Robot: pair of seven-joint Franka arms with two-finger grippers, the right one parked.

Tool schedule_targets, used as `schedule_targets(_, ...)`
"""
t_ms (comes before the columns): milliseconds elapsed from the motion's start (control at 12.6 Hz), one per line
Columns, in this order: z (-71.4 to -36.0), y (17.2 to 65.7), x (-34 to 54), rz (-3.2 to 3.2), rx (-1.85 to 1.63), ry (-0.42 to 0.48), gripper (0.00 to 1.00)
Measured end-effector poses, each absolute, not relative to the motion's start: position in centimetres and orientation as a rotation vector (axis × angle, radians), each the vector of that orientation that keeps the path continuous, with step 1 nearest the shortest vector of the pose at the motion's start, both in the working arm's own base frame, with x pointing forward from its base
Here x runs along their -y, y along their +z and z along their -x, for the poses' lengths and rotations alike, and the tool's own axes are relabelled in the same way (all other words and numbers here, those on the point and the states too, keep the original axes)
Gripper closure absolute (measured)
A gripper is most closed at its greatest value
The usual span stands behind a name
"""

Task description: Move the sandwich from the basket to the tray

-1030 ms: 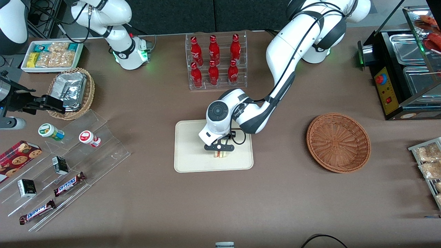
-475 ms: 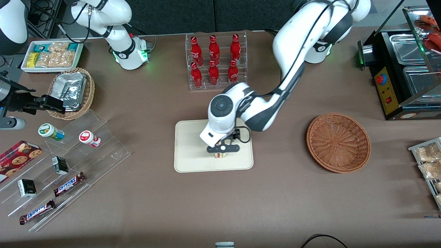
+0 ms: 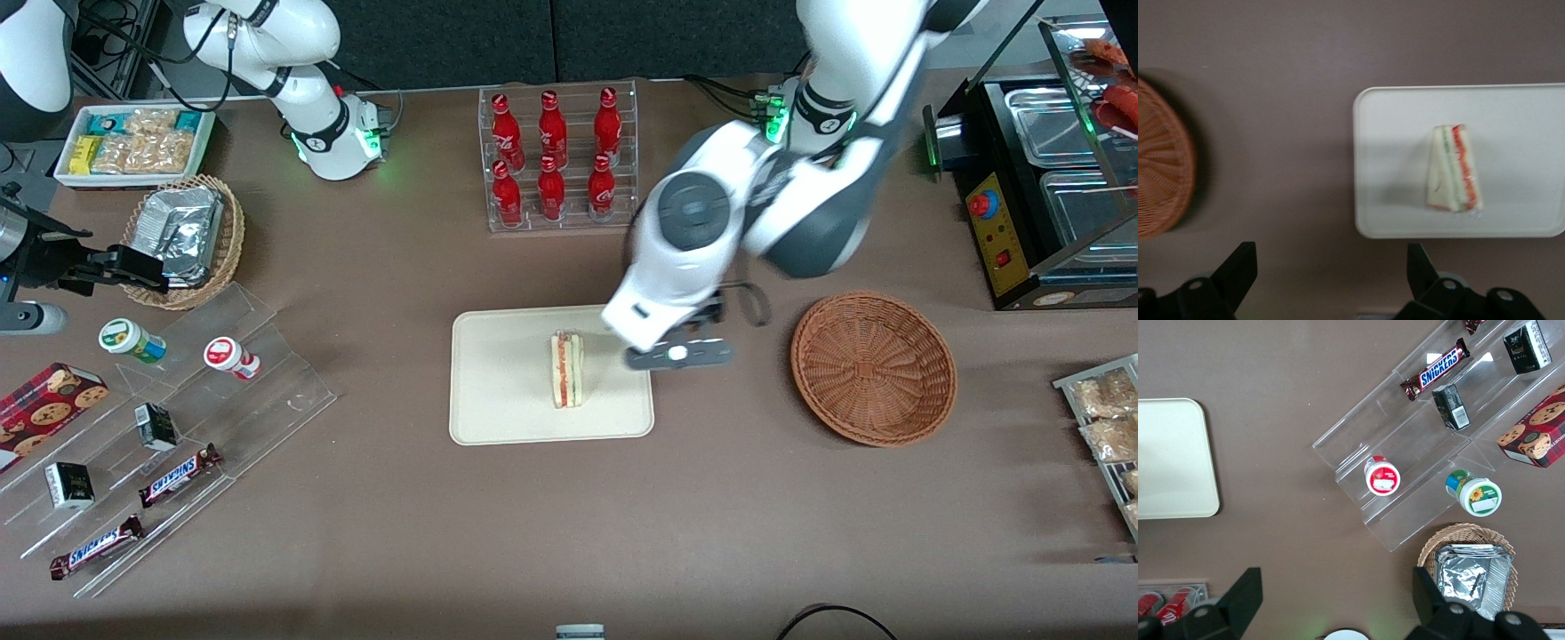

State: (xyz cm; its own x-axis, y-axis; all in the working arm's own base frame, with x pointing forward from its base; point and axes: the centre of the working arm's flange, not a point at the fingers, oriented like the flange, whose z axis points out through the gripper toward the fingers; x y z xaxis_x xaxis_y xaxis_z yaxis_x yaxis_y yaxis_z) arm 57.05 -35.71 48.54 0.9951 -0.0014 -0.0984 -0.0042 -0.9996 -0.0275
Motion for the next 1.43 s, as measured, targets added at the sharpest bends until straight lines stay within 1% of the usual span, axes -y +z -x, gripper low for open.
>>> schedule_targets(238, -57.1, 52.7, 24.2, 3.1, -0.106, 0.177, 0.0)
schedule_targets(396, -55.9, 54.5, 16.1, 3.088, -0.157, 0.188, 0.0)
schedule_targets(554, -54.7, 55.7, 10.7, 3.091, -0.121, 0.178, 0.0)
schedule_targets(950, -54.7, 56.0, 8.6, 3.094, -0.067, 0.168, 0.0)
schedule_targets(1267, -55.2, 57.8, 5.3, 3.104, 0.013, 0.108, 0.0)
schedule_targets(1426, -54.9, 59.4, 4.3, 3.108, 0.019, 0.066, 0.0)
